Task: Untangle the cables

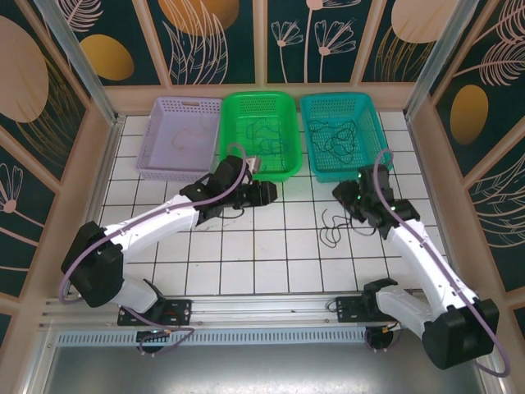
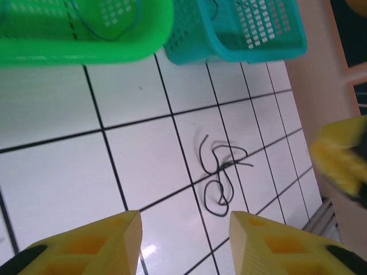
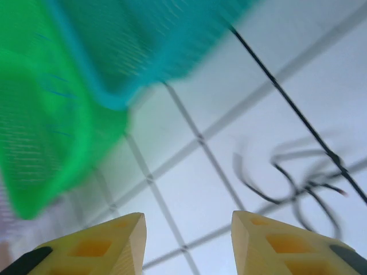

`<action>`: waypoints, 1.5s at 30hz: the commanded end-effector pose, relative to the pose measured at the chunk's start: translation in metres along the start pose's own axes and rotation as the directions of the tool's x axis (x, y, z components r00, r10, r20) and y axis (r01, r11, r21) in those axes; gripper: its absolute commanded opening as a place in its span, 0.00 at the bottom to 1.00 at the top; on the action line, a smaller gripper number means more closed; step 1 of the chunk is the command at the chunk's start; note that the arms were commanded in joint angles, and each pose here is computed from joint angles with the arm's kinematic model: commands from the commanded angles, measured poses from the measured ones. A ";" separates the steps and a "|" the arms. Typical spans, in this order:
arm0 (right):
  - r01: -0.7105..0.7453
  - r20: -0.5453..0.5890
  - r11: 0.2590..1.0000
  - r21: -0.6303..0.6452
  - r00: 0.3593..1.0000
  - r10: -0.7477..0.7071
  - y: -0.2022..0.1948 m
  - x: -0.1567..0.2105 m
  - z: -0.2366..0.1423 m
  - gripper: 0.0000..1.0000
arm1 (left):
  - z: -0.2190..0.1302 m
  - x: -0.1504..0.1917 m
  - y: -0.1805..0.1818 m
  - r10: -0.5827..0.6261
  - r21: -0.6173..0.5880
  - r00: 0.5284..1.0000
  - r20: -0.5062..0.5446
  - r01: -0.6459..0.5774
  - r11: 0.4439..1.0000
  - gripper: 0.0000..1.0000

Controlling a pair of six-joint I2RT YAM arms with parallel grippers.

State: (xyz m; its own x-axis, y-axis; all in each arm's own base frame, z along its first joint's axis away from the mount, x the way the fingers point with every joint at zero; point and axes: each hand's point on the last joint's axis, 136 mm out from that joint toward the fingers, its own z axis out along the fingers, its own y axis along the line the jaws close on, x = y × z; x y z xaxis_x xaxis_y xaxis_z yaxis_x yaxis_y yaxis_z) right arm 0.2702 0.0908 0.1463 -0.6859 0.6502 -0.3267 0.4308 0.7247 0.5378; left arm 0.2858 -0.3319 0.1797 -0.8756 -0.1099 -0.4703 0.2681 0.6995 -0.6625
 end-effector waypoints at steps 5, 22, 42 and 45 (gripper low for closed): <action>0.171 -0.080 0.966 0.192 0.984 -0.158 -0.028 0.017 0.040 0.42 | 0.009 0.006 -0.005 0.030 0.042 1.000 0.002 -0.030 0.999 0.43; 0.149 -0.039 0.965 0.215 0.989 -0.144 -0.013 0.030 0.108 0.45 | -0.021 0.006 0.000 0.027 0.021 0.998 0.062 -0.028 0.999 0.45; 0.142 -0.056 0.950 0.277 0.990 -0.131 -0.036 0.039 0.136 0.18 | -0.031 0.004 -0.007 0.024 0.036 0.997 0.067 -0.026 0.999 0.46; 0.127 -0.037 0.951 0.281 0.992 -0.121 -0.035 0.037 0.126 0.00 | -0.035 0.003 -0.007 0.025 0.033 0.997 0.074 -0.027 0.999 0.46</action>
State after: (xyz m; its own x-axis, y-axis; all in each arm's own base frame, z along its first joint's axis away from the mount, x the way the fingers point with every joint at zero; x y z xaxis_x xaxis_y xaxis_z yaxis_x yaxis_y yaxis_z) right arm 0.3074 0.1197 0.0171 -0.7600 0.5463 -0.3521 0.4808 0.8371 0.2609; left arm 0.2699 -0.3164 0.1931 -0.8456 -0.1382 -0.5155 0.2969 0.6809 -0.6695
